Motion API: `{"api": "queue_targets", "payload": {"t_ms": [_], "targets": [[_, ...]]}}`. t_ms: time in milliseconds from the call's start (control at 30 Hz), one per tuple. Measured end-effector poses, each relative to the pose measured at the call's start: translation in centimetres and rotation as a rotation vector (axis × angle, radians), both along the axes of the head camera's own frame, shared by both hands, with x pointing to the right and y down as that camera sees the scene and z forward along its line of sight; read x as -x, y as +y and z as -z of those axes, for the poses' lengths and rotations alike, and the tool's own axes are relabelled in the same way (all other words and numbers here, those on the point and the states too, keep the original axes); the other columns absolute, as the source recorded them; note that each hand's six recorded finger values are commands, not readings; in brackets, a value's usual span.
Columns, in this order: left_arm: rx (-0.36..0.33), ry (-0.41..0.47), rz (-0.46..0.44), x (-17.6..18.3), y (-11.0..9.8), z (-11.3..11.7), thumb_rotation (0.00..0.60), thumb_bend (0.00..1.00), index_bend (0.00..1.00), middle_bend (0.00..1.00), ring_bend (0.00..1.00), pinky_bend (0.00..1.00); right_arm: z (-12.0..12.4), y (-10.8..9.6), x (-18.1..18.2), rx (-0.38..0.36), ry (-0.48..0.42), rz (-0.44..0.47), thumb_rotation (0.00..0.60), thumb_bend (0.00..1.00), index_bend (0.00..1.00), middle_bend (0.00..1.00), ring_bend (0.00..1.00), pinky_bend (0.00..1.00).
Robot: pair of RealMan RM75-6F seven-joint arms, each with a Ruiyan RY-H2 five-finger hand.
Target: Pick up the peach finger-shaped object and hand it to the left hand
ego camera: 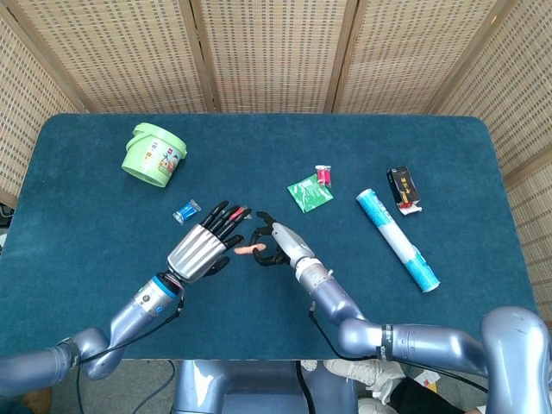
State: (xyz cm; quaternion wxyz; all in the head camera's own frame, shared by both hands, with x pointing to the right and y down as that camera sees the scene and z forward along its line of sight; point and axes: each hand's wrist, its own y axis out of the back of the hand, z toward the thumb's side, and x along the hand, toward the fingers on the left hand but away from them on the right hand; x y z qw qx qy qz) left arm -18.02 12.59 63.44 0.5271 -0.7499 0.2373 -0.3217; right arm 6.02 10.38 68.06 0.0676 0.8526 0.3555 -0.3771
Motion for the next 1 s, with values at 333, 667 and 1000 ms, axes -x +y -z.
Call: {"api": "queue_targets", "payload": {"t_ms": [333, 667, 1000], "targets": [[0.009, 0.009, 0.004, -1.0, 0.2, -0.2, 0.600, 0.36, 0.44, 0.00, 0.00, 0.00, 0.3, 0.1, -0.1, 0.001, -0.010, -0.004, 0.600, 0.69, 0.70, 0.10, 0.00, 0.00], [0.013, 0.045, 0.027, -1.7, 0.2, -0.3, 0.600, 0.39, 0.47, 0.00, 0.00, 0.00, 0.3, 0.2, -0.1, 0.008, -0.020, -0.004, 0.600, 0.68, 0.71, 0.10, 0.00, 0.00], [0.000, 0.047, 0.028, -2.1, 0.3, -0.3, 0.600, 0.41, 0.48, 0.00, 0.00, 0.00, 0.3, 0.3, -0.3, 0.009, -0.025, -0.007, 0.600, 0.69, 0.71, 0.10, 0.00, 0.00]]}}
